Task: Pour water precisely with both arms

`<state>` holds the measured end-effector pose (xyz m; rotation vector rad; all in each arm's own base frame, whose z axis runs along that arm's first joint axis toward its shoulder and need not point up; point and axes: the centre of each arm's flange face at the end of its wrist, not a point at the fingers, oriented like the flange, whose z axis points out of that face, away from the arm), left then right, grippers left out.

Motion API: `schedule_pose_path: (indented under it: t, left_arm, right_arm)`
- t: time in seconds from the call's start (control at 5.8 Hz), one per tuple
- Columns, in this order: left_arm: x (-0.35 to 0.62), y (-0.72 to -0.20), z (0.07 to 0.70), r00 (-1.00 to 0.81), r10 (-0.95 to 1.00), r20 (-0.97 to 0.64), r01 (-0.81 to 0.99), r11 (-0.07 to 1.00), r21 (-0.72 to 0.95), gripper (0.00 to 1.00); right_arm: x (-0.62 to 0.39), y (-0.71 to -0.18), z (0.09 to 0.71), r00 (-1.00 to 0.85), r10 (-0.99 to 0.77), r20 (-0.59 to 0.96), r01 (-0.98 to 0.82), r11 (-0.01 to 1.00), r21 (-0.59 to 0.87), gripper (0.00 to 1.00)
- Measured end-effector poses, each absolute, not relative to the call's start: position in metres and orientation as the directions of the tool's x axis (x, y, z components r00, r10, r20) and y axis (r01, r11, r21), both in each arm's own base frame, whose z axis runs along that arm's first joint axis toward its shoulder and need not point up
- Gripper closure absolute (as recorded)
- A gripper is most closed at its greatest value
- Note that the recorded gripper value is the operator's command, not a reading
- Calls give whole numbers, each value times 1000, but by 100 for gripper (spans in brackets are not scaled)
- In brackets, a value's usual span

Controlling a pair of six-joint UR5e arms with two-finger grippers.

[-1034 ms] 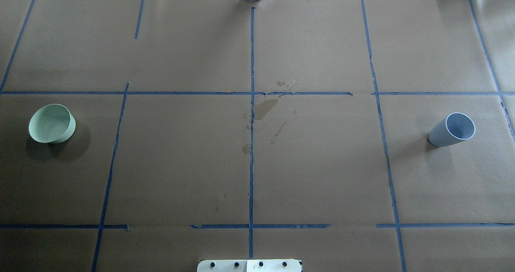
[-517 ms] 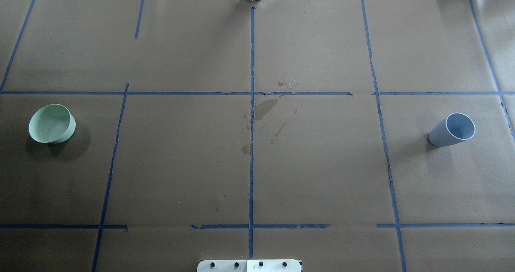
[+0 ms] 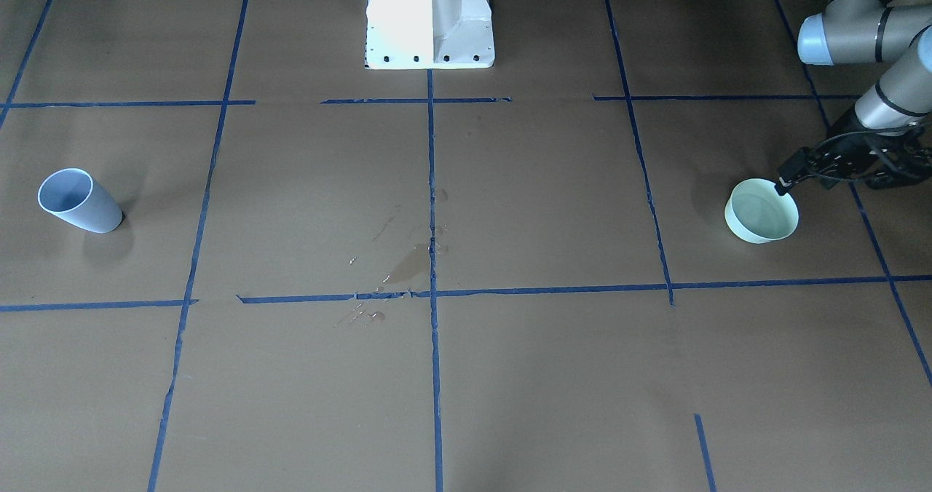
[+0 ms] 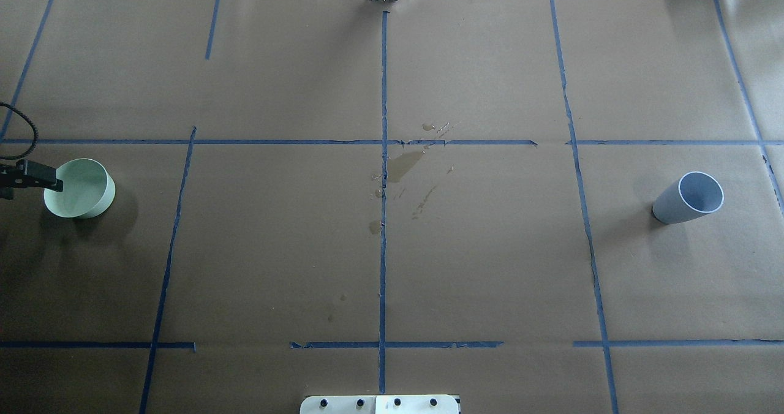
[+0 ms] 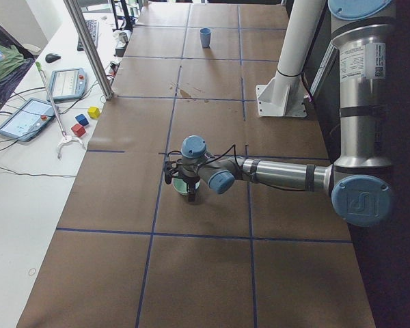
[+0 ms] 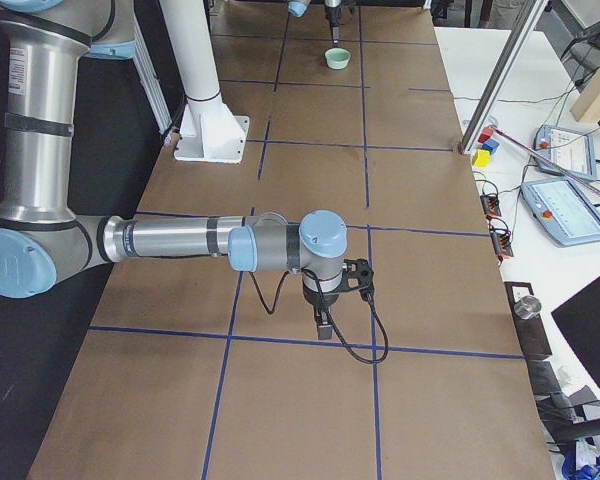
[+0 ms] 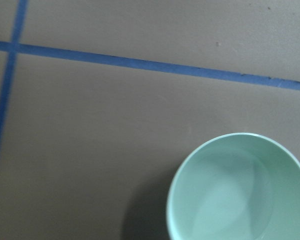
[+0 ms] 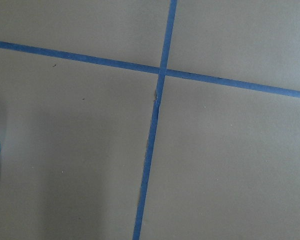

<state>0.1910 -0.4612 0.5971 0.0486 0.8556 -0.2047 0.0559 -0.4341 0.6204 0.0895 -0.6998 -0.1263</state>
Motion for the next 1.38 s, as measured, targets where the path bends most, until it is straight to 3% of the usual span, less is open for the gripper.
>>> schedule_pose_path:
  t: [0.17, 0.34, 0.52, 0.69, 0.86, 1.38]
  left_arm:
    - [202, -471, 606, 643, -178, -745, 205, 977, -57, 0]
    - [207, -476, 616, 651, -190, -735, 205, 976, -71, 15]
    - [209, -478, 623, 656, -198, -728, 205, 975, -80, 73]
    - [211, -480, 624, 656, -193, -729, 198, 977, -80, 95]
    - [211, -480, 622, 654, -183, -734, 189, 979, -75, 100]
    - [218, -476, 590, 593, -146, -791, 128, 988, -86, 100]
  right_arm:
    - [56, -434, 620, 757, -145, 637, 85, 989, 124, 0]
    - [56, -434, 620, 756, -145, 638, 85, 989, 124, 0]
    - [55, -434, 620, 756, -146, 638, 85, 988, 125, 0]
    - [55, -434, 618, 756, -147, 638, 85, 988, 127, 0]
    - [56, -434, 618, 755, -147, 638, 84, 988, 129, 0]
    - [56, -434, 618, 755, -147, 639, 84, 988, 128, 0]
